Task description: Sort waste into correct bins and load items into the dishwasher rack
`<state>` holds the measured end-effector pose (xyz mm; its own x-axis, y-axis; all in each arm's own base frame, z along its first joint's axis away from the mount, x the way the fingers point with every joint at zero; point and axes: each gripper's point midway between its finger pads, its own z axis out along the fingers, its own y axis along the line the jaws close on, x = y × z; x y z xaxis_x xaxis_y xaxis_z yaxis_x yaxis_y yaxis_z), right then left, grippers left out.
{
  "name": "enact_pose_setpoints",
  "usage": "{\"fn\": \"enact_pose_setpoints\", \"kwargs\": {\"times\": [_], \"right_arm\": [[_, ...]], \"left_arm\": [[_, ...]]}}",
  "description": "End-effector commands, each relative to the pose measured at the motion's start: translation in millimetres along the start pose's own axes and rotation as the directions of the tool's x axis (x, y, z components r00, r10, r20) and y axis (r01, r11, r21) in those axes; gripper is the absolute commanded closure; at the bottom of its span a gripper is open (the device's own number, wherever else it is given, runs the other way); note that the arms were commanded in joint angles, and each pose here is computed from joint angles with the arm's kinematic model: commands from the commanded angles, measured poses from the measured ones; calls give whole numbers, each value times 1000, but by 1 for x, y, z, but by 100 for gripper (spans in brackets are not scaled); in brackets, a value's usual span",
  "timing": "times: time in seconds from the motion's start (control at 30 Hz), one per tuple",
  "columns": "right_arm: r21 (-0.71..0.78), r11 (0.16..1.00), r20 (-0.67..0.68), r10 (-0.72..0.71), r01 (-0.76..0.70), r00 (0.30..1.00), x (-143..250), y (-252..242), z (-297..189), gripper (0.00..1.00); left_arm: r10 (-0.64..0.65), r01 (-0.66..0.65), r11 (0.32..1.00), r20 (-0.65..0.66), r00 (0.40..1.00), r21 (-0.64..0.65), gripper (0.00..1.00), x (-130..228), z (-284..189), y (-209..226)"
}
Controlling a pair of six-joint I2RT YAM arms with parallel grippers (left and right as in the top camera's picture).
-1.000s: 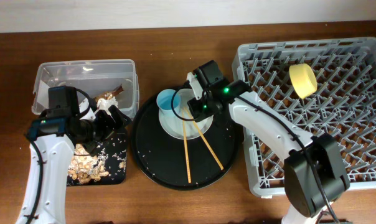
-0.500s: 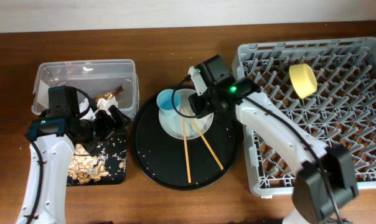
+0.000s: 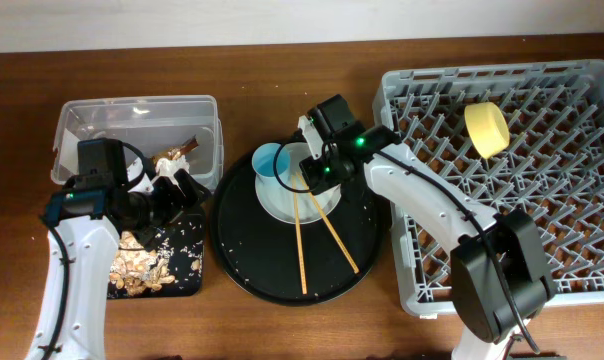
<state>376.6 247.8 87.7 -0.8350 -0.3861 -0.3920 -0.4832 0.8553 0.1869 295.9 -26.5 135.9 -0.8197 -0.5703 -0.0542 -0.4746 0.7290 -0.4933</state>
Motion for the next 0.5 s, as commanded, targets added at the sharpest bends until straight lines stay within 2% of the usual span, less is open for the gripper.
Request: {"fn": "enact_pose_setpoints", "kwargs": {"times": [0.0, 0.03, 0.07, 0.1, 0.13, 0.2, 0.23, 0.33, 0.4, 0.47], "right_arm": [[-8, 1000, 44, -7, 7, 999, -11, 6, -15, 96], [-9, 1000, 49, -9, 9, 999, -12, 7, -17, 96], [-9, 1000, 44, -9, 9, 999, -11, 7, -17, 90], [-8, 1000, 33, -7, 7, 999, -8, 7, -16, 77], [-6, 1000, 17, -4, 4, 1000, -4, 6, -15, 76], [-5, 1000, 0, -1, 1, 1000, -1, 5, -10, 77], [-4, 1000, -3, -1, 1, 1000, 0, 5, -9, 86], [-4, 1000, -10, 0, 0, 1000, 1, 4, -7, 96], [-2, 1000, -25, 3, -3, 1000, 5, 4, -6, 96], [-2, 1000, 16, 3, -3, 1000, -4, 3, -17, 96]], "left_arm": [[4, -4, 1000, 29, 1000, 26, 1, -4, -9, -7], [4, -4, 1000, 29, 1000, 26, 1, -4, -9, -7], [4, -4, 1000, 29, 1000, 26, 1, -4, -9, -7], [4, -5, 1000, 29, 1000, 26, 1, -4, -9, -7], [4, -4, 1000, 29, 1000, 26, 1, -4, -9, -7], [4, -4, 1000, 29, 1000, 26, 1, -4, -9, -7], [4, -4, 1000, 29, 1000, 26, 1, -4, -9, -7], [4, -4, 1000, 29, 1000, 26, 1, -4, -9, -7], [4, -5, 1000, 29, 1000, 26, 1, -4, -9, -7], [4, -4, 1000, 29, 1000, 26, 1, -4, -9, -7]]}}
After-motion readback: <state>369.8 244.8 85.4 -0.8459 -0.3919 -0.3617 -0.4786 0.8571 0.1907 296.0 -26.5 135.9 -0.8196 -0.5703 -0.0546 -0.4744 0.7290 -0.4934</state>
